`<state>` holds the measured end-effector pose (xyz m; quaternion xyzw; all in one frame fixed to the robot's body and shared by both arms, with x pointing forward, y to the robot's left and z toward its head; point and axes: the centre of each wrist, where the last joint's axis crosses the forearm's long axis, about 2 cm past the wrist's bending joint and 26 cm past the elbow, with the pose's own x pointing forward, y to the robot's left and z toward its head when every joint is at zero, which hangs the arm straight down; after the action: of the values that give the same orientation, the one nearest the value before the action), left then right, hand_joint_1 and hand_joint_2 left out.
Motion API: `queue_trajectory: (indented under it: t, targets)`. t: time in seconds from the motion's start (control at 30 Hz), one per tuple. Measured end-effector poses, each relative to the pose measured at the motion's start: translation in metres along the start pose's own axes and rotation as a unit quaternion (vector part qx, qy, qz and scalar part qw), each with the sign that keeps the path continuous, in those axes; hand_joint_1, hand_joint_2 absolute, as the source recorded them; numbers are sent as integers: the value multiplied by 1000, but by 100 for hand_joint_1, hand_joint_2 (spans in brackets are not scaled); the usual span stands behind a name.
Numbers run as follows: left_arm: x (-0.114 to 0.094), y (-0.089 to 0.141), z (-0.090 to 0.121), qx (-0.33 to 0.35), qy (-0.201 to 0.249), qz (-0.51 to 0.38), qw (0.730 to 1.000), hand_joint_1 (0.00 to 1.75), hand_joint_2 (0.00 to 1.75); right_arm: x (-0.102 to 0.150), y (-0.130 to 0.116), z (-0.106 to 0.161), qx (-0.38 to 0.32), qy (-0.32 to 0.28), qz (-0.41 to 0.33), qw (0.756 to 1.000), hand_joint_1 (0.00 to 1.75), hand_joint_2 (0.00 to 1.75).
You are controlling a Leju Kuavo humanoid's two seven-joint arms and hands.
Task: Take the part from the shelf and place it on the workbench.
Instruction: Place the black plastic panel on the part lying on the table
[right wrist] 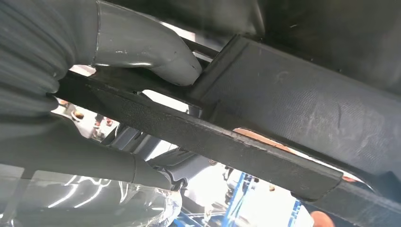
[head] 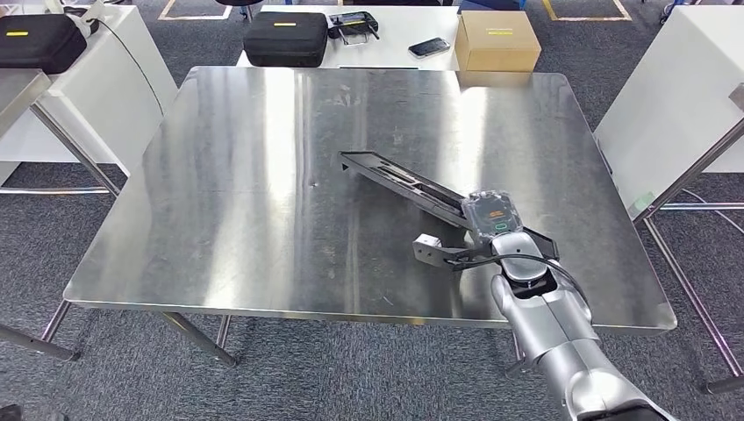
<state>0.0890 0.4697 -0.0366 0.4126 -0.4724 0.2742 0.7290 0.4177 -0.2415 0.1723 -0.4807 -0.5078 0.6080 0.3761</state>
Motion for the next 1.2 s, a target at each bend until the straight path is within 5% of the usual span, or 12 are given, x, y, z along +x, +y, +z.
queue_trajectory:
  t: [0.13,0.27,0.9,1.07,1.2]
  targets:
    - [-1,0,0,1,9,5,1000,0,175,8,0,-3,3,-11,5,1000,0,0]
    - [-3,0,1,0,33,-7,999,0,0,15,2,-2,7,-18,16,1000,0,0]
    - [-11,-1,5,-39,68,21,997,0,0,15,6,10,7,-13,7,1000,0,0]
    - [-11,-2,5,-43,68,23,996,0,0,31,-15,15,-22,-52,-67,996,0,0]
    - [-12,-2,6,-43,67,24,997,0,0,42,-50,25,-109,-80,-139,981,0,0]
